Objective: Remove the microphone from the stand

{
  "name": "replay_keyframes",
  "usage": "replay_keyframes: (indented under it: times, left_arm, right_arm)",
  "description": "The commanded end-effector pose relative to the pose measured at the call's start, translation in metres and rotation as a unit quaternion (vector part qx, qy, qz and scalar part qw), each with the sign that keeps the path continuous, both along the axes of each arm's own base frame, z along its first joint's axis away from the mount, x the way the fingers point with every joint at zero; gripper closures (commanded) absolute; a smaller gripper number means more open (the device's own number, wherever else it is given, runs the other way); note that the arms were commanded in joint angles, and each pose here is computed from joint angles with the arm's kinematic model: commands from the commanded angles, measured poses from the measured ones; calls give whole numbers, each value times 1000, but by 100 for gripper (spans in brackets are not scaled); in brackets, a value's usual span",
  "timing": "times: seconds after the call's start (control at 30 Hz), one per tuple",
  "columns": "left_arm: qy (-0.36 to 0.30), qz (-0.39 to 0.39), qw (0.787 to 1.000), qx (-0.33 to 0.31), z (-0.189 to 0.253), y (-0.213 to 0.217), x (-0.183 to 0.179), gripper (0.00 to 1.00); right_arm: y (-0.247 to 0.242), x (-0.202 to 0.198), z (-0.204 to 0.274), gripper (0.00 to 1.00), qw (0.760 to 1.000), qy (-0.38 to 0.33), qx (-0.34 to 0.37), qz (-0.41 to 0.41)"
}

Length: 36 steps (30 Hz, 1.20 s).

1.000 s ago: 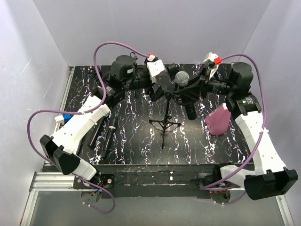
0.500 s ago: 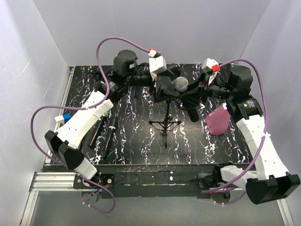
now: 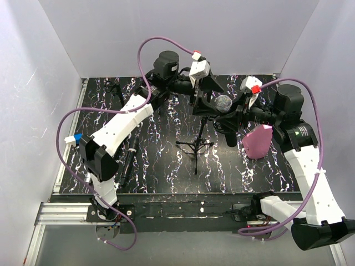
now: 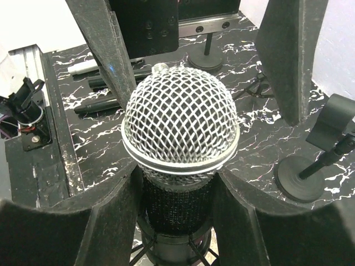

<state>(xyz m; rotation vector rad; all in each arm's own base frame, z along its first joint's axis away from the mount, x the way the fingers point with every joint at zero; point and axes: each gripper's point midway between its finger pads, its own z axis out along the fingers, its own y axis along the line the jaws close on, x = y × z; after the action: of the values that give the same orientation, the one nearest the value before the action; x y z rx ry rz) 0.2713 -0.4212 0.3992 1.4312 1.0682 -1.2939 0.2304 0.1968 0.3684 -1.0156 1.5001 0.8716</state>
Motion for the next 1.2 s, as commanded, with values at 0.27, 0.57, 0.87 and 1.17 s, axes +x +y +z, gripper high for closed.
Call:
replay_keyframes:
  times: [0.27, 0.57, 0.87, 1.17]
  left_arm:
    - [-58, -66, 995, -46, 41, -11, -24, 13]
    - [-21, -46, 998, -32, 28, -21, -16, 2]
    - [-44, -70, 995, -48, 28, -39, -24, 11]
    - [-16, -102, 994, -41, 21, -46, -28, 13]
  right_arm:
    - [-8, -4, -31, 40, 998, 56, -25, -24]
    - [-19, -7, -27, 30, 996, 64, -13, -64]
    - [-20, -6, -32, 30, 994, 81, -6, -76]
    - [-34, -3, -21, 27, 989, 69, 0, -133]
